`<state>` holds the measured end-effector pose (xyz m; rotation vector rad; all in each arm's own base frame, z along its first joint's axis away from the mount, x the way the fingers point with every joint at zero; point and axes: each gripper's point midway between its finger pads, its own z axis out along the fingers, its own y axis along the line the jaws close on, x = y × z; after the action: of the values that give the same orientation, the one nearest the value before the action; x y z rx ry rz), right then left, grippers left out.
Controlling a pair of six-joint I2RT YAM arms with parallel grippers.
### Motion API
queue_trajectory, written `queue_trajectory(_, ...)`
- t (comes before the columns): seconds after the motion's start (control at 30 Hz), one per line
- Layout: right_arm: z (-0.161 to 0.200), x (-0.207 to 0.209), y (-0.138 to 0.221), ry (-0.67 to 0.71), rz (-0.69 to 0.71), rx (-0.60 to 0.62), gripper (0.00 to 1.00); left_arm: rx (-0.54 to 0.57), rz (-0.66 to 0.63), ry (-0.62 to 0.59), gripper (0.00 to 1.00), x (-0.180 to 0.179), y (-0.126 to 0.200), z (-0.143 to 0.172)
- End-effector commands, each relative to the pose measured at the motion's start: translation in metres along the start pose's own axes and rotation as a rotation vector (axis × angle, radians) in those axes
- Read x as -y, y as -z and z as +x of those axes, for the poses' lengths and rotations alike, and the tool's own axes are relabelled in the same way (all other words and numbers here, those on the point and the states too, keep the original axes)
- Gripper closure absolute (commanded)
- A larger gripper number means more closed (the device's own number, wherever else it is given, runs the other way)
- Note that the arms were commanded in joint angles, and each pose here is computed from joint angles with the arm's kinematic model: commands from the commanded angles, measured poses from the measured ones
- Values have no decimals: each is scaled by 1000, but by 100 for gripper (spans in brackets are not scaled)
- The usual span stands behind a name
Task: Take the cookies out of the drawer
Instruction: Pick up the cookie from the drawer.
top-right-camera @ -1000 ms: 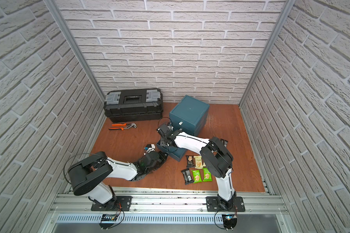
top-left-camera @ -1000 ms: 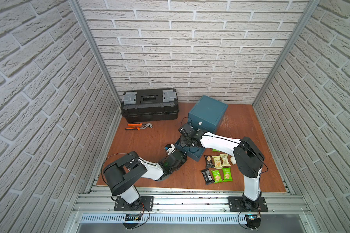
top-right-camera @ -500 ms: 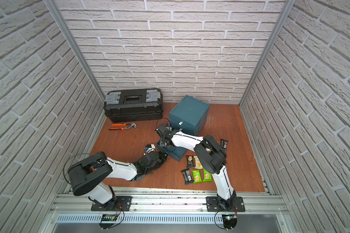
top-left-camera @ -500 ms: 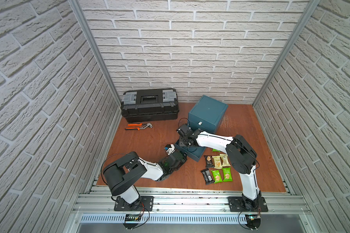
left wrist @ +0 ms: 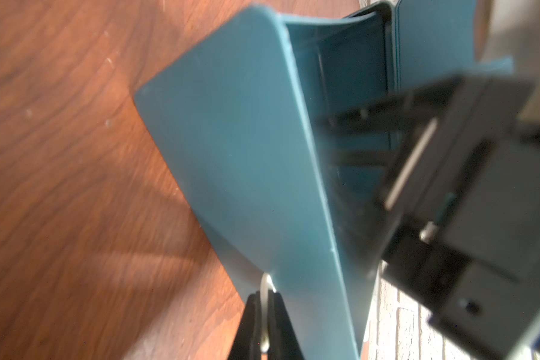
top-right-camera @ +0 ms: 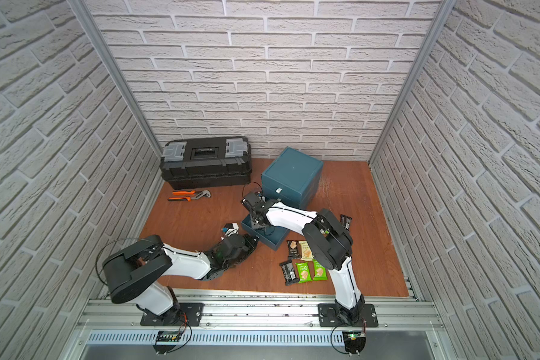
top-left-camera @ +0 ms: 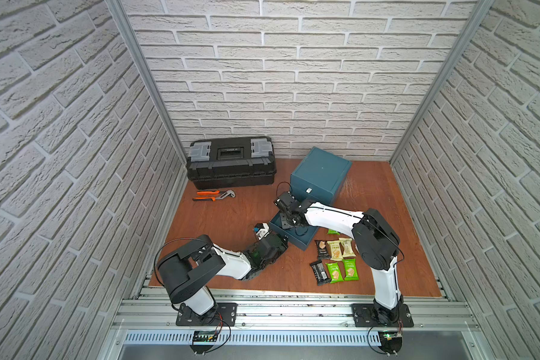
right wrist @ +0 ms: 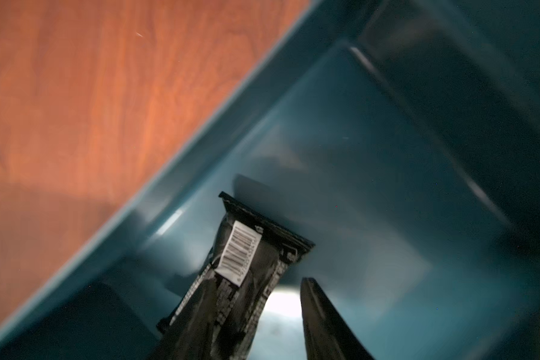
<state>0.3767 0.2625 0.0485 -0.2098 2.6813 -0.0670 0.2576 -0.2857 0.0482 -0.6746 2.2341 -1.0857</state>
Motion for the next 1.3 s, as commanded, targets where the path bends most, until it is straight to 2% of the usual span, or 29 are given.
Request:
queue_trajectory(0.0,-12,23,31,75,55,37,52,3,-49,-25,100,-16,4,-1)
queue_trajectory(0.1,-19,8,46,87,-7,57,50,3,-51,-26,100,-16,3,-1)
queue_trajectory(0.17,-17,-5,51,84,-44,56,43,3,-51,-25,100,-15,3,-2)
queue_trajectory(0.4,-2,-14,29,-20,-43,19,30,2,-54,-28,100,-15,3,-1)
queue_trajectory(0.67,-4,-15,9,-78,-1,10,29,1,-54,-30,100,-14,3,-1)
queue_trajectory(0.83,-2,-15,1,-102,17,2,31,-1,-51,-27,100,-14,2,-1)
queue_trajectory(1.0,-2,-17,-8,-110,28,-11,37,0,-50,-25,100,-13,1,-2)
queue_trajectory(1.27,2,-19,-17,-103,35,-27,52,-2,-50,-25,100,-13,1,-2)
